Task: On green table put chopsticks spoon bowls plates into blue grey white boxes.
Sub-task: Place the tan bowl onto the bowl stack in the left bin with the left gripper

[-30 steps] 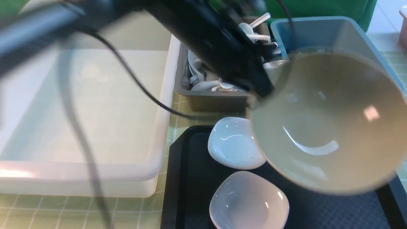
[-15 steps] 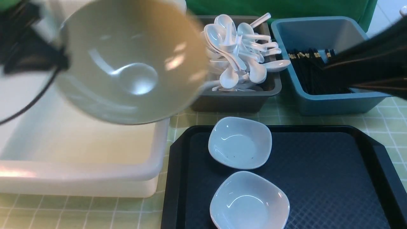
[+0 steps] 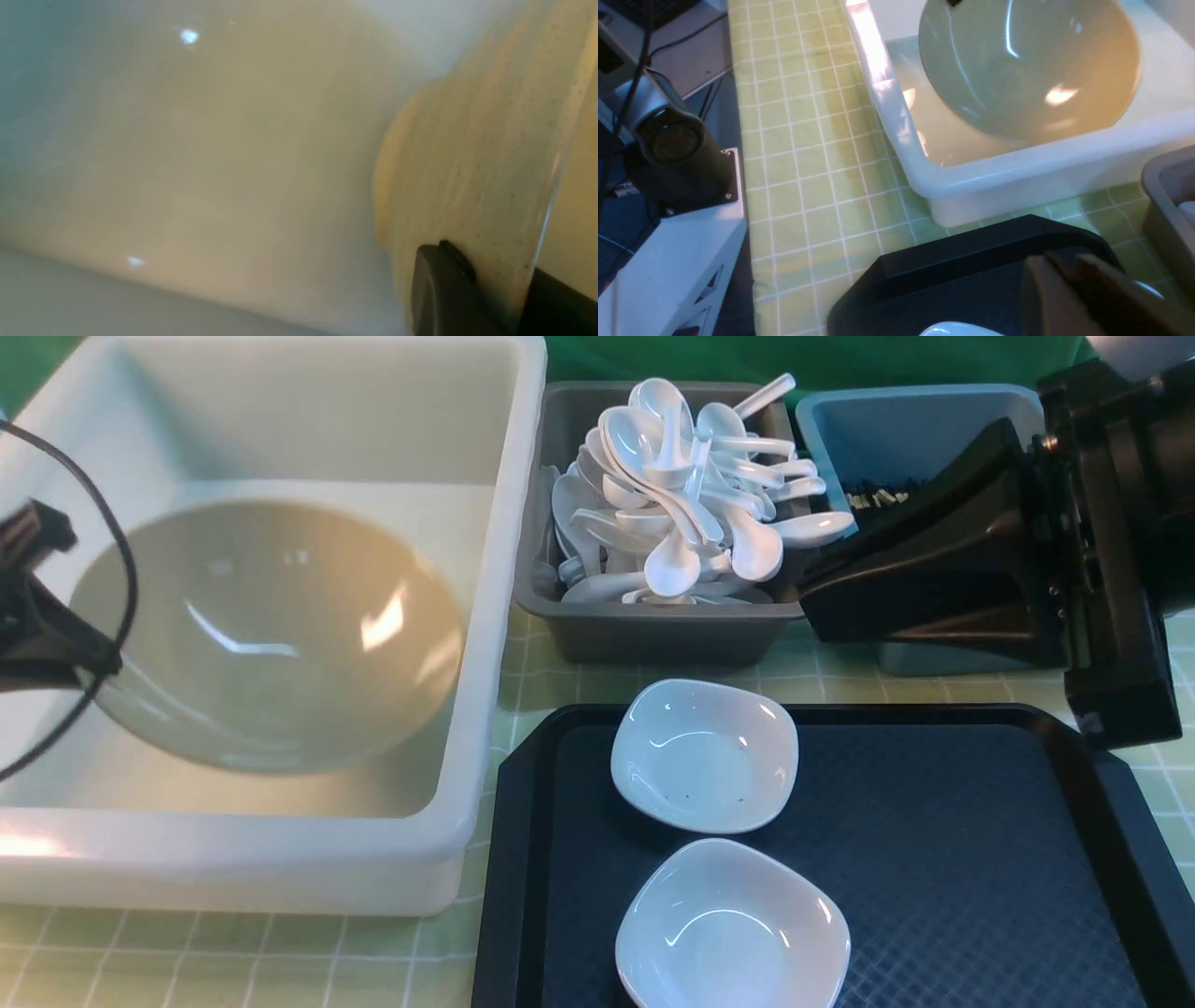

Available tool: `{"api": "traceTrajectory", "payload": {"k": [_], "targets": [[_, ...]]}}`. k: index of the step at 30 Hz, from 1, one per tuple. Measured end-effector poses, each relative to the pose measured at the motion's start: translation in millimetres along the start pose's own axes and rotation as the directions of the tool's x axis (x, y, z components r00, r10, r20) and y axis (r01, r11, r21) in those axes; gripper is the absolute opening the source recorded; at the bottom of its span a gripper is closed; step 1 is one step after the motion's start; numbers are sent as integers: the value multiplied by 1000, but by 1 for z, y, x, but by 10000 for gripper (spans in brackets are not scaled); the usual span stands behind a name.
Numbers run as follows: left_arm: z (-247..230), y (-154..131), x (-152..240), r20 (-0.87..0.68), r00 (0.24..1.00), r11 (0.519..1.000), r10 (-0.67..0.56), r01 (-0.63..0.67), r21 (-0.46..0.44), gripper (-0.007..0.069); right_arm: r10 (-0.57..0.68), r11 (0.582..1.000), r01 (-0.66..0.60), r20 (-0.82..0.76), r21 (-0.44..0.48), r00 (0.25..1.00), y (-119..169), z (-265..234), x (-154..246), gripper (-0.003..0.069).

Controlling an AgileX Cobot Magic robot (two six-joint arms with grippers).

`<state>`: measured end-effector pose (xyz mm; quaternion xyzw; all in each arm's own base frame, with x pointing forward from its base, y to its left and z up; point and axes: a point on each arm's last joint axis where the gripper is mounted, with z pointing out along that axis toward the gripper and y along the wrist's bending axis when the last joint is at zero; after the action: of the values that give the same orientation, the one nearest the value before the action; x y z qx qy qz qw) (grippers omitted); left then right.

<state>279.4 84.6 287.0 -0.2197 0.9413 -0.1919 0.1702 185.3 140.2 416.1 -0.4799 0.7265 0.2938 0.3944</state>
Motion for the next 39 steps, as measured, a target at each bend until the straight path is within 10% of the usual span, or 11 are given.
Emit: {"api": "traceTrajectory", "payload": {"k": [22,39], "targets": [[49,1,-5,-129,985,992,-113,105,-65,24,3,1000,-3,-7,-11,1000,1,0,1,99],[25,-9,-12,-162,983,993,-88,73,-97,423,44,999,-44,4,24,999,0,-4,0,111]]}}
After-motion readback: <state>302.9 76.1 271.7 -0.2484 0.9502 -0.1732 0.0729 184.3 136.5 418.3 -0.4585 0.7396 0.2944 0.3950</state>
